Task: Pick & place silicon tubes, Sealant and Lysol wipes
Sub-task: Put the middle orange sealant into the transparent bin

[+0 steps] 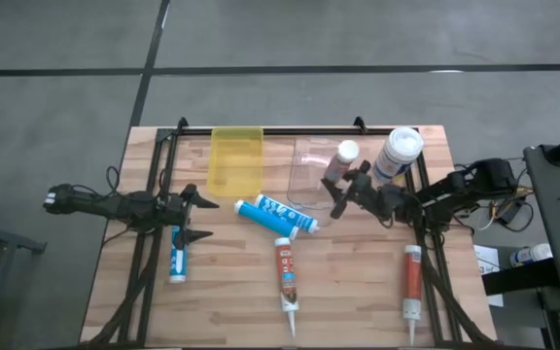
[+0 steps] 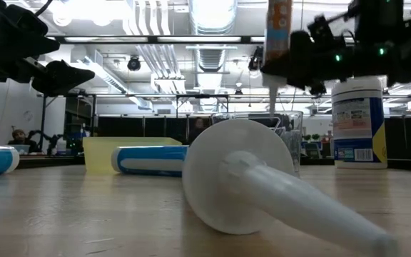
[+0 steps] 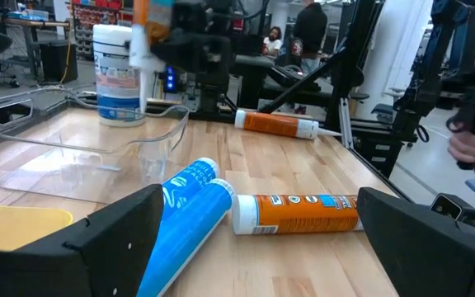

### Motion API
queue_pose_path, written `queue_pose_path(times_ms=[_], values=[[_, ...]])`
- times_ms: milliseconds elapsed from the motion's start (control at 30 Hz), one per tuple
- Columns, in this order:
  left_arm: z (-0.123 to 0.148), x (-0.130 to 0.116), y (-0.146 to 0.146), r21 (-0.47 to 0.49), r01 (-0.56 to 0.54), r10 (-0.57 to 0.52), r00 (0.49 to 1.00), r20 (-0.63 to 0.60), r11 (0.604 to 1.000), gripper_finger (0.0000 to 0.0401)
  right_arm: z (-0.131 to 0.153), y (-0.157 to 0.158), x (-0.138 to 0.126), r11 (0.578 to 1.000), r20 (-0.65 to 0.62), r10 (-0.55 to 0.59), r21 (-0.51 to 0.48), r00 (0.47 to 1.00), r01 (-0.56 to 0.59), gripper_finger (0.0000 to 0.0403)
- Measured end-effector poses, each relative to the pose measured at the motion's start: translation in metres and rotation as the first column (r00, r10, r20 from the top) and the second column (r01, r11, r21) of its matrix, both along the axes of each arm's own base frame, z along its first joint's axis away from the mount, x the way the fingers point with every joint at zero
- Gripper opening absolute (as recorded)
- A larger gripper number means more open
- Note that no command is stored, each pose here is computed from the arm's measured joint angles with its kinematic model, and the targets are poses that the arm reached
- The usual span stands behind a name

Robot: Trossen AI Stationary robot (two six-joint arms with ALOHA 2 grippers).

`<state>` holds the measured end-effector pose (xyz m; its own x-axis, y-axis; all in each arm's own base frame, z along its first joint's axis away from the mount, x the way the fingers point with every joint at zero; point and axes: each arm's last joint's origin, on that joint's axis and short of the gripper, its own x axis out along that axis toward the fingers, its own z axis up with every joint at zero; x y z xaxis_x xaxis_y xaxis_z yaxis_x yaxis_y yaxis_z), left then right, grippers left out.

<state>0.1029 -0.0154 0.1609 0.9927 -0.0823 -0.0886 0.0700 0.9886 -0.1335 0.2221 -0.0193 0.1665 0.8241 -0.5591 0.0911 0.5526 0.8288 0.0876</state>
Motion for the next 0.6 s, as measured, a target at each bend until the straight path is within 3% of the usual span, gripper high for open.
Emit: queue_pose_path(times_ms=[267, 600], values=[[0.000, 0.000, 0.000, 0.000, 0.000, 0.000, 1.000, 0.000, 1.000, 0.0398, -0.020, -0.005, -0.005, 0.999, -0.012, -0.018, 0.031, 1.000, 0.019, 0.0208], [0.000, 0.000, 0.000, 0.000, 0.000, 0.000, 1.000, 0.000, 1.000, 0.0398, -0.003, -0.006, 0.017, 0.998, -0.028, -0.011, 0.059, 1.000, 0.012, 0.0218]])
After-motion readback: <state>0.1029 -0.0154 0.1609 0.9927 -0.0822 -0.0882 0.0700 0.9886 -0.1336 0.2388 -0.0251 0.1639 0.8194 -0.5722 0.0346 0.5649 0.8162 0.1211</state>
